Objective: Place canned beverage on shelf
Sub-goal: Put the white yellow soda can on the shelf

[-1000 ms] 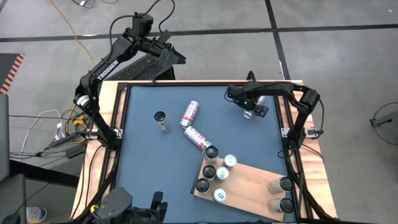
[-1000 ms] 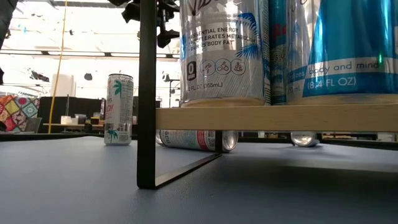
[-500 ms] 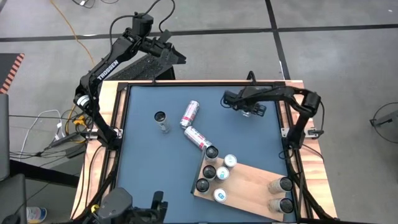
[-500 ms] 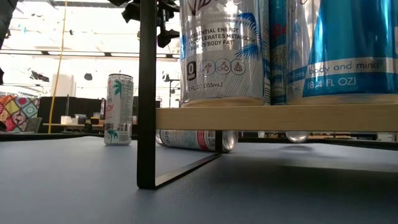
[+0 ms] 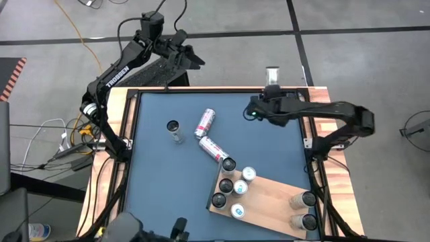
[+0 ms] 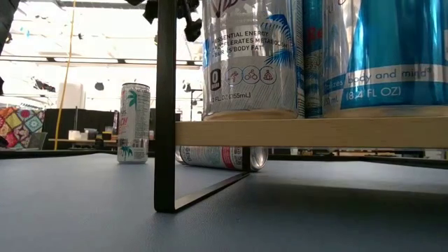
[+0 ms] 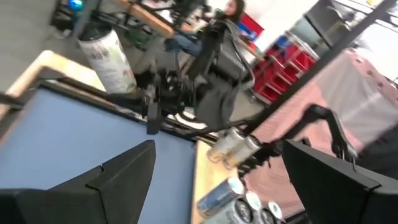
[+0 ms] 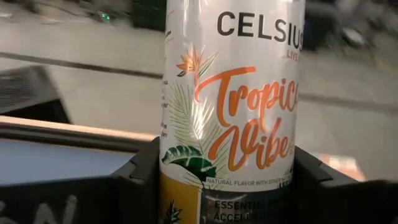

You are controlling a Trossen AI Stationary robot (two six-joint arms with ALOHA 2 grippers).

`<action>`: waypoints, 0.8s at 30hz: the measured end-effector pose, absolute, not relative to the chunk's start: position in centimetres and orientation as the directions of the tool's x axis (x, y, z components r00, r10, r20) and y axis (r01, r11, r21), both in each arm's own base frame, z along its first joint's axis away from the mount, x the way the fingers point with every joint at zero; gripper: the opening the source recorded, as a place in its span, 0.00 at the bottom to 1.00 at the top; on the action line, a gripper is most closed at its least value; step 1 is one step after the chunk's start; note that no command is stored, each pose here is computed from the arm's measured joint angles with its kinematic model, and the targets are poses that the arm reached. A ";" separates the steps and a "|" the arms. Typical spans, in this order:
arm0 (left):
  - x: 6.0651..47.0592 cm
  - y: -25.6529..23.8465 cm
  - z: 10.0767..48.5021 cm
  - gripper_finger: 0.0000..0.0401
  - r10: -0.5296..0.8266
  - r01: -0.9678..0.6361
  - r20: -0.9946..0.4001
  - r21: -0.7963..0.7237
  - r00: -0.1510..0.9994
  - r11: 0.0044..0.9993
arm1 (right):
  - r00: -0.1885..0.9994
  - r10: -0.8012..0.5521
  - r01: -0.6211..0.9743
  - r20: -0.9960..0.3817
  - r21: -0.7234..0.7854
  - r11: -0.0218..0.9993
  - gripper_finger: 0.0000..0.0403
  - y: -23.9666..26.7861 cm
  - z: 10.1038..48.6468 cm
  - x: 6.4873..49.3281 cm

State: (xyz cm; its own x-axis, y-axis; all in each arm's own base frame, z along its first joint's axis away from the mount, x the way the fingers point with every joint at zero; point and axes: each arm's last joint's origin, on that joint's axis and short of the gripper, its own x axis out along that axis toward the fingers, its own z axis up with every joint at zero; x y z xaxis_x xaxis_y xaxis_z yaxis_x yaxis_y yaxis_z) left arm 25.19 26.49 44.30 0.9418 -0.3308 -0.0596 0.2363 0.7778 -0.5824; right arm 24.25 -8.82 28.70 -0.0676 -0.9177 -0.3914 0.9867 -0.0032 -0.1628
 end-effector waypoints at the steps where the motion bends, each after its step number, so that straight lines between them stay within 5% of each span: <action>1: 25.5 26.2 44.5 0.84 -0.347 0.255 -0.051 -0.580 0.937 0.774 | -0.039 -0.925 0.985 -0.378 -0.172 0.029 0.53 -8.5 29.7 24.1; 8: 29.0 22.8 46.0 0.84 -0.393 0.347 0.016 -0.507 0.919 0.789 | 0.162 -0.949 0.891 -0.272 -0.373 0.259 0.53 -7.2 34.9 24.8; 24: 33.4 16.7 48.4 0.84 -0.247 0.316 0.224 -0.357 0.943 0.879 | 0.331 -0.939 0.929 -0.090 -0.140 0.341 0.53 -5.3 39.1 26.2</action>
State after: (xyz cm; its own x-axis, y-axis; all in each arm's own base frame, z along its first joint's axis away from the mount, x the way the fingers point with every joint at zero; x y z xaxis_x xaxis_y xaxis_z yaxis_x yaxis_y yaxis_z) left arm 33.40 16.66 48.36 0.9426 -0.2475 0.2240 0.3156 0.8793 -0.3566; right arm 26.18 -5.33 39.08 0.3310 -0.9393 -0.0900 0.9295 0.3410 -0.1405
